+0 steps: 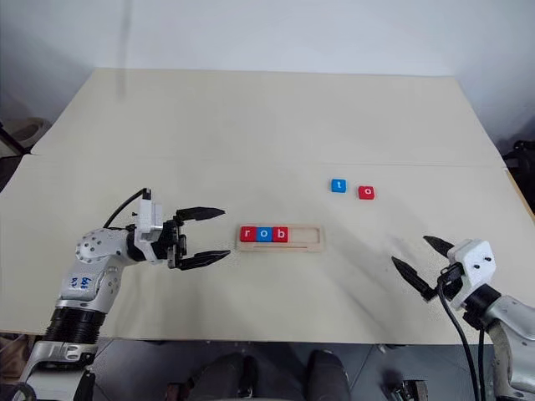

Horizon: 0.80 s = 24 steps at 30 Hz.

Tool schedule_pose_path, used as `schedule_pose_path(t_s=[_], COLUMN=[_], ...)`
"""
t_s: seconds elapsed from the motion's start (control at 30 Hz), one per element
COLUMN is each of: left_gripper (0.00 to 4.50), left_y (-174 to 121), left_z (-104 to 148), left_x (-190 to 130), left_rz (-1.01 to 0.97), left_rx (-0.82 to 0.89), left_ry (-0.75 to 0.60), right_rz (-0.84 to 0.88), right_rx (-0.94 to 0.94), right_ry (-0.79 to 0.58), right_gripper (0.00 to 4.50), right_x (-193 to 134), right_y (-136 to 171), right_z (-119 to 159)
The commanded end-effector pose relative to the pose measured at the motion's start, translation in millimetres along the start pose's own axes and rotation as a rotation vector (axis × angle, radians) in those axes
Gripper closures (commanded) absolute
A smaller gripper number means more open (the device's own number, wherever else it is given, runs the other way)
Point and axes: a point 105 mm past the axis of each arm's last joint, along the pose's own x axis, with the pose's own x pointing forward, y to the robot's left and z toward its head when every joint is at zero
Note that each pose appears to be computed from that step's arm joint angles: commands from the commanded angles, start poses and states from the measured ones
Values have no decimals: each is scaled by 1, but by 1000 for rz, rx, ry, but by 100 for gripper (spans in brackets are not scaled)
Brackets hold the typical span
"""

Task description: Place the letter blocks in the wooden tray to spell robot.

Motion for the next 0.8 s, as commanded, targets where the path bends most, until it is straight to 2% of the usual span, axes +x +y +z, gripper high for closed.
schedule_pose_path(t_s=[0.03,0.3,0.47,0.8], left_gripper=[0,0,0,0], left_y=[0,-1,0,-3], left_z=[5,12,15,16], left_x=[0,0,-1,-3], left_rz=[-4,13,35,61], left_rx=[31,53,62,62], left_ry=[-9,-19,-25,-24], right_rz=[-6,-5,-26,-26], right_rx=[3,149,175,175], right_ry=[-37,-1,44,55], right_gripper=[3,3,3,3], right_x=[15,87,119,126], right_y=[-2,-9,-7,1], right_z=[19,56,65,75])
